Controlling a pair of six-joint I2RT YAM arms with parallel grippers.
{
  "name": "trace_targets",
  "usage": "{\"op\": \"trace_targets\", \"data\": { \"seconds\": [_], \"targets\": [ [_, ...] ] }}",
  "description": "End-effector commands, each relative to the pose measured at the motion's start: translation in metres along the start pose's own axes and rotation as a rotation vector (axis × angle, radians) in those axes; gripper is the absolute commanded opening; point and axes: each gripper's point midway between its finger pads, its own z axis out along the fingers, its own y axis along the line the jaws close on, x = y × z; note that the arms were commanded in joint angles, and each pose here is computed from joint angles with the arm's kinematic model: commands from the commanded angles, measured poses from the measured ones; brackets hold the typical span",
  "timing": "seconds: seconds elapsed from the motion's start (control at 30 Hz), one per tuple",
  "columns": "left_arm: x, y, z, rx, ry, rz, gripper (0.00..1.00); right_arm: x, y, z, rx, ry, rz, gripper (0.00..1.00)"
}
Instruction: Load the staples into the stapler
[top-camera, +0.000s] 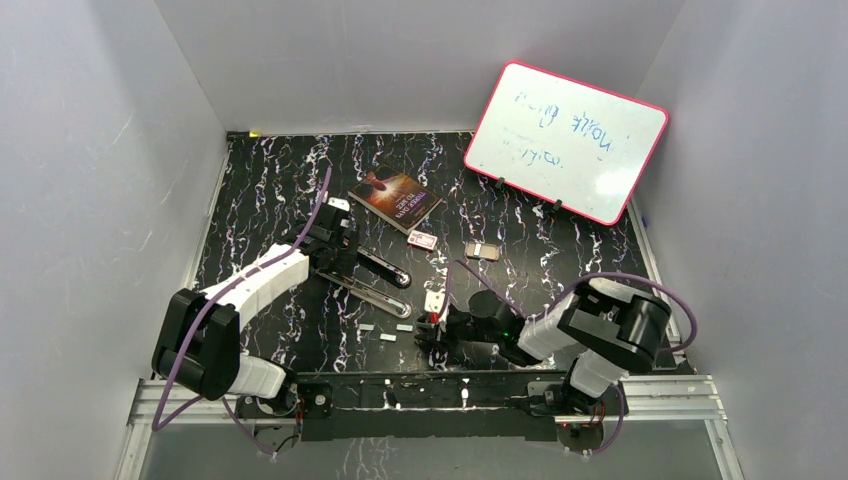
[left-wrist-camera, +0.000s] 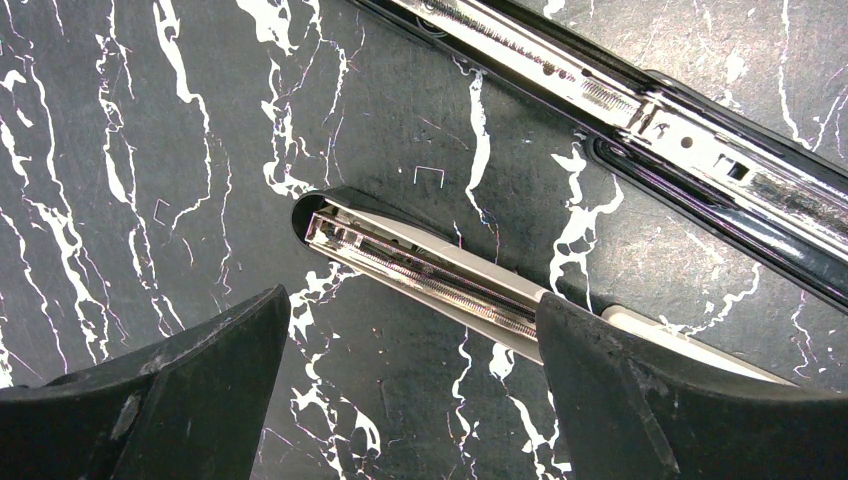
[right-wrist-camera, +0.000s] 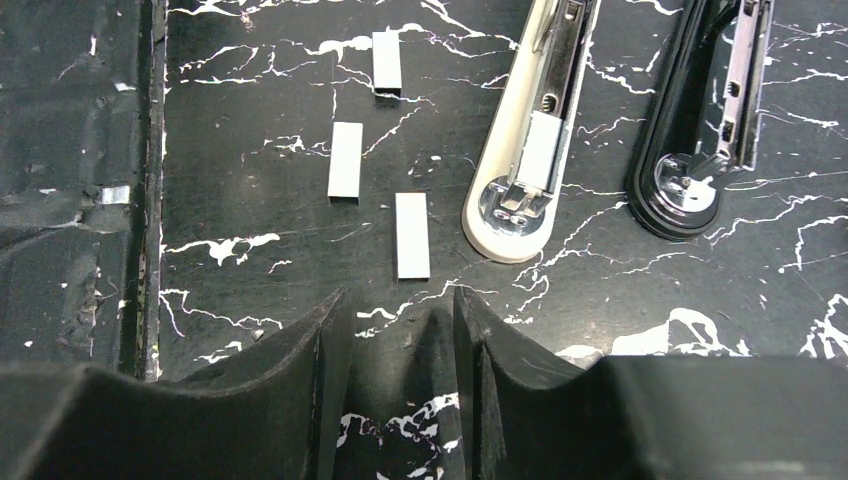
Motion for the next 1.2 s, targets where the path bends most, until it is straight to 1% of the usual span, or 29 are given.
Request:
{"op": "trace_targets", "data": {
  "seconds": [0.0, 0.2, 0.37, 0.53, 0.8, 0.97, 1.17],
  "targets": [
    [0.002, 0.003, -0.001, -0.012, -0.002, 0.010, 0.92, -0.025, -0.005, 0.006, -0.002, -0.143, -0.055, 0.49],
    [0.002, 0.002, -0.001, -0.013, -0.002, 0.011, 0.92, -0.020, -0.008, 0.012, -0.005, -0.163, -0.042, 0.49],
    [0.002, 0.003, -0.001, -0.014, -0.004, 0.010, 0.92, -0.008, -0.008, 0.015, -0.013, -0.135, -0.022, 0.50],
    [0.002, 0.003, -0.002, -0.013, -0.004, 0.011, 0.92, -0.003, -0.006, 0.019, -0.042, -0.112, -0.005, 0.48],
    [0.001, 0.003, -0.002, -0.013, -0.006, 0.010, 0.92, 0.003, -0.009, 0.024, -0.033, -0.092, 0.007, 0.45],
    [0.001, 0.002, -0.002, -0.012, -0.007, 0.013, 0.92, 0.006, -0.010, 0.026, -0.032, -0.084, 0.015, 0.42],
    [0.001, 0.002, -0.002, -0.013, -0.008, 0.014, 0.92, 0.011, -0.010, 0.025, -0.032, -0.066, 0.027, 0.31]
  ]
}}
